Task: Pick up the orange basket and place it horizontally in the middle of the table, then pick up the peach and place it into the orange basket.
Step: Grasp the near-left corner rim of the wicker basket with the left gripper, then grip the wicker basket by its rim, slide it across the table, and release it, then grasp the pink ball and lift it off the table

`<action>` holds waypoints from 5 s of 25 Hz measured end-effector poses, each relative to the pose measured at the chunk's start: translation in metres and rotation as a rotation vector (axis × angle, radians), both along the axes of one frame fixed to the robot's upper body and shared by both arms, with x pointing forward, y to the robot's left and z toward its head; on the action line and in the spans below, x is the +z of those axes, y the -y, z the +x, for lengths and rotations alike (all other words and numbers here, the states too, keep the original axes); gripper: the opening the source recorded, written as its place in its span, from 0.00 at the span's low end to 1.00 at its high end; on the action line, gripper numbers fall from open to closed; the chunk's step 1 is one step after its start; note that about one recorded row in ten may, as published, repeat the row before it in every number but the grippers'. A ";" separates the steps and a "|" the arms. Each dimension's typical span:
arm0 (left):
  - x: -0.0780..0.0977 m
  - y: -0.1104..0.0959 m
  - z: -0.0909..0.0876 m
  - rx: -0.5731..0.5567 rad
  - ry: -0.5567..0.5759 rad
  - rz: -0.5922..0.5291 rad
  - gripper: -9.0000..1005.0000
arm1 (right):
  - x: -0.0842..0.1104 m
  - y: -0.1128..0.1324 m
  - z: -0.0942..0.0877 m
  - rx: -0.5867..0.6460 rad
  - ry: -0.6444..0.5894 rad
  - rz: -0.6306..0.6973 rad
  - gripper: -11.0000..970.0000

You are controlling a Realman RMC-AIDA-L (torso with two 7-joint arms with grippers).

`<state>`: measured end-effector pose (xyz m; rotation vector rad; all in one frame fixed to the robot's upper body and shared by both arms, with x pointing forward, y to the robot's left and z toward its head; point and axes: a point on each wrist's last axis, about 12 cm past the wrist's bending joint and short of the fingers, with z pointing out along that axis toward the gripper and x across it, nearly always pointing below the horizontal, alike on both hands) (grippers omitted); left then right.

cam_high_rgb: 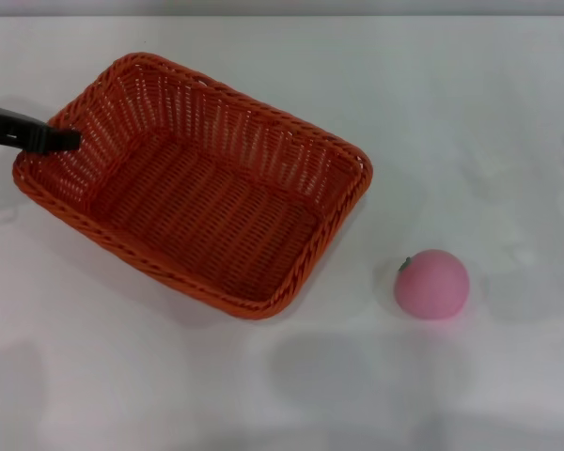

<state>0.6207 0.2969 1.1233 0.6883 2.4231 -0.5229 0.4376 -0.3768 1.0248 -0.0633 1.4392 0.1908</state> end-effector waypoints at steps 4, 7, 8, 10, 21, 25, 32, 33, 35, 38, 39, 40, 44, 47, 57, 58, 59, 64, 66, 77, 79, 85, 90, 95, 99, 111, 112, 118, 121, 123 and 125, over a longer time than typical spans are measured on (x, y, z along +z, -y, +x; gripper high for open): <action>0.001 0.000 0.000 0.022 0.003 -0.034 0.18 | 0.000 0.000 0.000 0.000 0.000 0.000 0.77; 0.005 -0.001 0.000 0.048 0.005 -0.083 0.16 | 0.000 0.000 0.000 -0.002 0.001 0.000 0.77; 0.006 -0.001 -0.001 0.054 0.000 -0.099 0.16 | 0.000 0.000 0.000 -0.003 0.001 0.000 0.77; 0.009 -0.001 -0.001 0.061 -0.015 -0.126 0.16 | 0.000 0.001 0.000 -0.009 0.003 -0.001 0.77; 0.026 0.012 0.002 0.197 -0.088 -0.251 0.16 | 0.002 0.002 0.008 -0.017 0.005 -0.012 0.76; 0.030 0.020 0.005 0.245 -0.102 -0.293 0.16 | 0.001 0.004 0.009 -0.025 -0.008 -0.021 0.76; 0.034 0.040 0.015 0.319 -0.112 -0.361 0.16 | 0.002 0.009 0.013 -0.037 -0.025 -0.047 0.76; 0.032 0.043 0.016 0.333 -0.121 -0.371 0.16 | 0.002 0.009 0.014 -0.037 -0.027 -0.047 0.76; 0.031 0.047 0.018 0.354 -0.136 -0.388 0.16 | 0.002 0.010 0.014 -0.038 -0.030 -0.050 0.76; 0.025 0.054 0.019 0.390 -0.181 -0.416 0.16 | 0.002 0.011 0.015 -0.035 -0.033 -0.060 0.76; 0.023 0.056 0.019 0.400 -0.200 -0.427 0.16 | 0.002 0.011 0.016 -0.033 -0.033 -0.062 0.76; 0.021 0.059 0.019 0.407 -0.221 -0.438 0.16 | 0.002 0.011 0.016 -0.032 -0.034 -0.062 0.76; 0.014 0.067 0.020 0.446 -0.282 -0.467 0.16 | 0.002 0.011 0.016 -0.030 -0.035 -0.065 0.76; 0.012 0.069 0.022 0.473 -0.300 -0.470 0.16 | 0.002 0.012 0.016 -0.030 -0.038 -0.071 0.75; 0.009 0.075 0.026 0.496 -0.290 -0.434 0.16 | 0.001 0.013 0.016 -0.036 -0.053 -0.078 0.75; 0.009 0.075 0.027 0.496 -0.288 -0.432 0.16 | 0.001 0.013 0.016 -0.037 -0.054 -0.078 0.75; 0.009 0.076 0.027 0.496 -0.287 -0.430 0.16 | 0.001 0.013 0.016 -0.037 -0.056 -0.079 0.75; 0.009 0.077 0.028 0.488 -0.288 -0.425 0.16 | 0.001 0.013 0.018 -0.038 -0.057 -0.080 0.75; 0.008 0.076 0.028 0.486 -0.293 -0.425 0.16 | 0.001 0.013 0.020 -0.036 -0.058 -0.082 0.75; 0.001 0.077 0.026 0.492 -0.327 -0.444 0.21 | 0.002 0.013 0.021 -0.035 -0.055 -0.086 0.75; 0.000 0.077 0.025 0.490 -0.336 -0.447 0.27 | 0.002 0.013 0.021 -0.035 -0.055 -0.086 0.74; -0.004 0.079 0.022 0.474 -0.344 -0.466 0.41 | 0.002 0.013 0.021 -0.036 -0.055 -0.086 0.74; -0.005 0.082 0.019 0.447 -0.347 -0.471 0.50 | 0.001 0.012 0.020 -0.036 -0.057 -0.083 0.74; -0.008 0.084 0.015 0.402 -0.352 -0.494 0.62 | 0.000 0.012 0.018 -0.035 -0.058 -0.079 0.74; -0.013 0.072 0.009 0.386 -0.320 -0.509 0.72 | 0.000 0.012 0.015 -0.029 -0.056 -0.071 0.74; -0.030 -0.008 -0.029 0.384 0.016 -0.595 0.77 | 0.041 0.065 -0.021 0.170 -0.134 -0.111 0.73; -0.032 -0.015 -0.034 0.389 0.050 -0.593 0.77 | 0.047 0.070 -0.023 0.193 -0.158 -0.112 0.73; -0.043 -0.036 -0.059 0.360 0.262 -0.568 0.77 | 0.071 0.070 -0.025 0.355 -0.284 -0.062 0.73; -0.047 -0.043 -0.074 0.339 0.367 -0.535 0.77 | 0.078 0.061 -0.026 0.455 -0.359 -0.070 0.73; -0.049 -0.048 -0.085 0.320 0.426 -0.518 0.77 | 0.078 0.053 -0.024 0.526 -0.419 -0.082 0.73; -0.050 -0.053 -0.095 0.320 0.480 -0.524 0.77 | 0.075 0.044 -0.021 0.591 -0.480 -0.091 0.73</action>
